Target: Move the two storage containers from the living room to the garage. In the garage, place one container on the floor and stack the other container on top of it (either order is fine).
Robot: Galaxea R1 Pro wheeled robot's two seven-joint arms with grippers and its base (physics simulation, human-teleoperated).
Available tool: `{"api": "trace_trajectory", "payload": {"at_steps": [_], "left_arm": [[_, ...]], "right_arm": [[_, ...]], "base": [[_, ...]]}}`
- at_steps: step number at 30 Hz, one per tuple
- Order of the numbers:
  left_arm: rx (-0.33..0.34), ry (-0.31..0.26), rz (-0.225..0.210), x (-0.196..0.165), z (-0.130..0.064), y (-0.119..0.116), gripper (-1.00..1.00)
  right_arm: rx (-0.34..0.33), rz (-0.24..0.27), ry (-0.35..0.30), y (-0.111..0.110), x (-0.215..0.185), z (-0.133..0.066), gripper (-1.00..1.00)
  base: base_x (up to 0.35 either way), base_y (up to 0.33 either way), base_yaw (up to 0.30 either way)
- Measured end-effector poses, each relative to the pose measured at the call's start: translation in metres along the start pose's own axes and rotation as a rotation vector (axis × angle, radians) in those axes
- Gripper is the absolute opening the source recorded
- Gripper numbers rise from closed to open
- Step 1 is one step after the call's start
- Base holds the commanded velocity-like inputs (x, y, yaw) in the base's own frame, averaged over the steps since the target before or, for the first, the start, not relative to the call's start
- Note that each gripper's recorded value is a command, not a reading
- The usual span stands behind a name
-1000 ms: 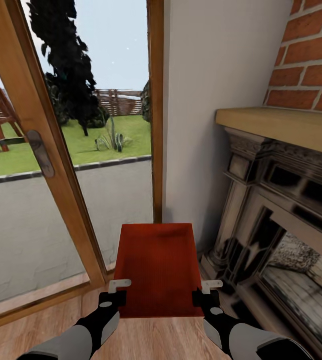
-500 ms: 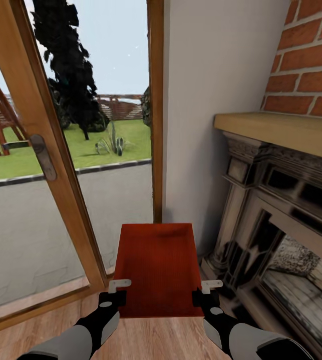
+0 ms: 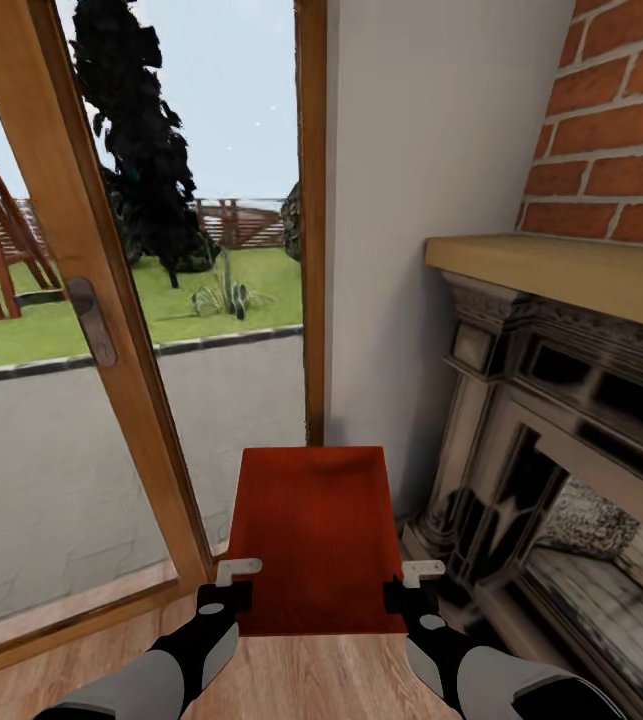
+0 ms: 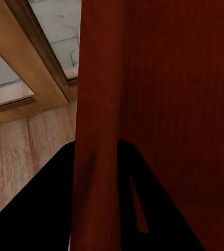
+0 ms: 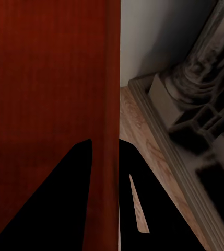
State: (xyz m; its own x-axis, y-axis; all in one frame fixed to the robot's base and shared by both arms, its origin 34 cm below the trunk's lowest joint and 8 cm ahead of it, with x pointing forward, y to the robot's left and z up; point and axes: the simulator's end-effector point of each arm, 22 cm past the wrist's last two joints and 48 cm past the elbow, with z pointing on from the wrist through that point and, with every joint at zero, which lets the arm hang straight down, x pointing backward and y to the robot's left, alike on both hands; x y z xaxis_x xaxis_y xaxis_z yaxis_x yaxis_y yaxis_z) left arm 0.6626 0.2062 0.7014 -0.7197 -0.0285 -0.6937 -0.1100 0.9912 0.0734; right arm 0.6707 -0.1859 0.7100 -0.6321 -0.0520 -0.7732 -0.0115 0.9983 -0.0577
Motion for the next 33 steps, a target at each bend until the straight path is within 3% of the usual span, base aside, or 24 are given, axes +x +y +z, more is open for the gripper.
{"api": "trace_trajectory", "payload": {"at_steps": [33], "left_arm": [[0.004, -0.006, -0.008, -0.0028, -0.0010, 0.0005, -1.00]], "right_arm": [[-0.003, -0.010, -0.008, 0.0004, -0.0042, -0.0009, -1.00]], "base": [[-0.015, 0.000, 0.000]]}}
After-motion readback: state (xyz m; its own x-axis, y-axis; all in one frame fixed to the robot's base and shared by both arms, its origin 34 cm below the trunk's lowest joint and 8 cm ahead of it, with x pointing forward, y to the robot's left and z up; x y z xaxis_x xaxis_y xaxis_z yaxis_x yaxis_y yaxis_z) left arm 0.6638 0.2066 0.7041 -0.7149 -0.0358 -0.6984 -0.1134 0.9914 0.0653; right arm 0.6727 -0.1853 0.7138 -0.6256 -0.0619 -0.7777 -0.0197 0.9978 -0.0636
